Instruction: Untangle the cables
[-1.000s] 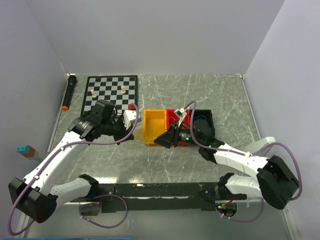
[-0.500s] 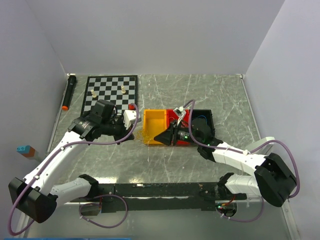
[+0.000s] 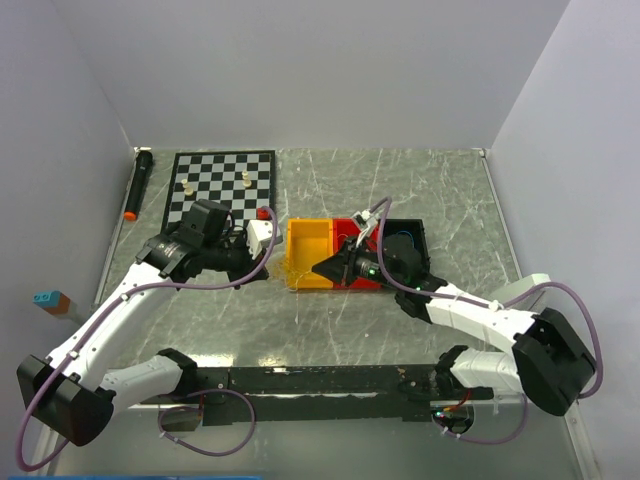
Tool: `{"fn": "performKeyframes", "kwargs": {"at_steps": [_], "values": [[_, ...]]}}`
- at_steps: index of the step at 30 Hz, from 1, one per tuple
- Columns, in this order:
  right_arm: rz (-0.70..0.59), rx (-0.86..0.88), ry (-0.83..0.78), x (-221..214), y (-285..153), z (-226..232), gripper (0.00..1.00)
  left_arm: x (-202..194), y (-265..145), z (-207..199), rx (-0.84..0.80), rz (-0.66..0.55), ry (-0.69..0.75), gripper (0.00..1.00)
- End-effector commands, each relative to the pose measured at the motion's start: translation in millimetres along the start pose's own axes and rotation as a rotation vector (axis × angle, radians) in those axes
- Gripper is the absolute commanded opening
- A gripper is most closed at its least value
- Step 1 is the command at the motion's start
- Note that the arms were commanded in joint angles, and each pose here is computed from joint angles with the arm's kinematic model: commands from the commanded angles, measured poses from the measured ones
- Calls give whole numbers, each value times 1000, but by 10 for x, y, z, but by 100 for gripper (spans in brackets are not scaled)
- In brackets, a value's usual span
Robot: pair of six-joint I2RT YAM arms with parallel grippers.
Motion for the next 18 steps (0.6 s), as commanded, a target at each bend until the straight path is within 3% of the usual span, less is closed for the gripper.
{"fn": "performKeyframes", "kwargs": {"at_steps": [1,7,11,12,15,18], "values": [[-113,-85,-74,167,-132,53,0,99,-70,-34,5,-50,26,2],[-212,-273,-101,197,-477,-72,0,52,-83,-23,31,-25,33,2],[-169,-200,-147,164,-516,-10,0,70,-84,-31,24,-40,34,2],[-137,-166,-145,144,-489,12,7,89,-86,-38,17,-50,31,2],[-97,-61,-122,86,-397,68,49,163,-91,-38,7,-74,17,2],[-113,4,-119,90,-336,141,68,199,-94,-52,-13,-88,2,2]]}}
Point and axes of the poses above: each gripper's point midway between its finger pads, its own y axis out along the fingers, its own z axis along the line the jaws close on, x = y × z, the point moved 9 cm from there along -y, back along the fingers, and after that the axes turned 1 degree about y, right-handed, at the moved point
